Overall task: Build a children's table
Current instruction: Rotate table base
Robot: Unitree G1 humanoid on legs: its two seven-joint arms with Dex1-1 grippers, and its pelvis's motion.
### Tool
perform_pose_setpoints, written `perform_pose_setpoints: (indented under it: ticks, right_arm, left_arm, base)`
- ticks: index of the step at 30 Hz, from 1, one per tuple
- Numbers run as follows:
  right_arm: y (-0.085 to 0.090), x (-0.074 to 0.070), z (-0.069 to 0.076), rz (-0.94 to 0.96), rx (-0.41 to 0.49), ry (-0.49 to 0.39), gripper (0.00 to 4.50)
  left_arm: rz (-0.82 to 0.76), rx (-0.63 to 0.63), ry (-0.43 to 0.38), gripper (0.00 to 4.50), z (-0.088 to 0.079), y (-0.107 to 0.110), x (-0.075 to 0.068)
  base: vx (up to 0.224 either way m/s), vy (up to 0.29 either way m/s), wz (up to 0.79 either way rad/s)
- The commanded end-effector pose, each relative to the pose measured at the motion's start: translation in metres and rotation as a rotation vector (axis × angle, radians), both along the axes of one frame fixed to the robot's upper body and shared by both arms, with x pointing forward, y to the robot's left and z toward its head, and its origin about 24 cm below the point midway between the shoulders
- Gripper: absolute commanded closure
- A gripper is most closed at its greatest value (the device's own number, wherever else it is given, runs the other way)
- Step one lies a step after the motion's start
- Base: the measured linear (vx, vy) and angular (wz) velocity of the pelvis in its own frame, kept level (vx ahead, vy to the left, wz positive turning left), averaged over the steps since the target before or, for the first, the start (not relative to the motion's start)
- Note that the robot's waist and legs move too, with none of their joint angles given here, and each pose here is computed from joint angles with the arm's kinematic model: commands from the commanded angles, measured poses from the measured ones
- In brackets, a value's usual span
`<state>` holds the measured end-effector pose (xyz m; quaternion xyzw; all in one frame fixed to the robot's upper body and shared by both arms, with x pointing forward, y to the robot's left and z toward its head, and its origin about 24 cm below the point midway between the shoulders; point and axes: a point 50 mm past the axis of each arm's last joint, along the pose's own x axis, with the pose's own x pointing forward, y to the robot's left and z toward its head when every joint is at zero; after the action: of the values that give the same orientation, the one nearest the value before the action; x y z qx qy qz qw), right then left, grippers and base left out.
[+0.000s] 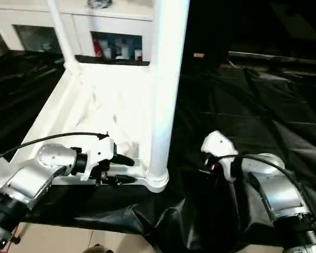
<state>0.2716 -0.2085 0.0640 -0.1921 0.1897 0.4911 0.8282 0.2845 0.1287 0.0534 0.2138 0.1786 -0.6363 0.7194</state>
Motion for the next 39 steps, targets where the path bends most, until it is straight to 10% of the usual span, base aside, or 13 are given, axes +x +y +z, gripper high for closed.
perform_pose_setpoints:
  ticks: [1, 29, 39]
  right_arm:
    - [0.000, -0.002, 0.003, 0.010, -0.012, 0.005, 0.87]
    - [0.008, -0.003, 0.004, 0.034, 0.009, 0.018, 0.87]
    - [0.021, 0.008, 0.003, -0.056, 0.149, 0.020, 0.06]
  left_arm:
    - [-0.019, 0.027, -0.003, 2.61, 0.002, 0.002, 0.002]
    - [0.007, 0.102, 0.029, 4.48, -0.007, 0.019, 0.002]
    - [0.166, -0.130, 0.043, 4.50, 0.008, -0.029, 0.016]
  base:
    - [0.000, 0.000, 0.00]
    - [0.000, 0.000, 0.00]
    - [0.000, 0.000, 0.00]
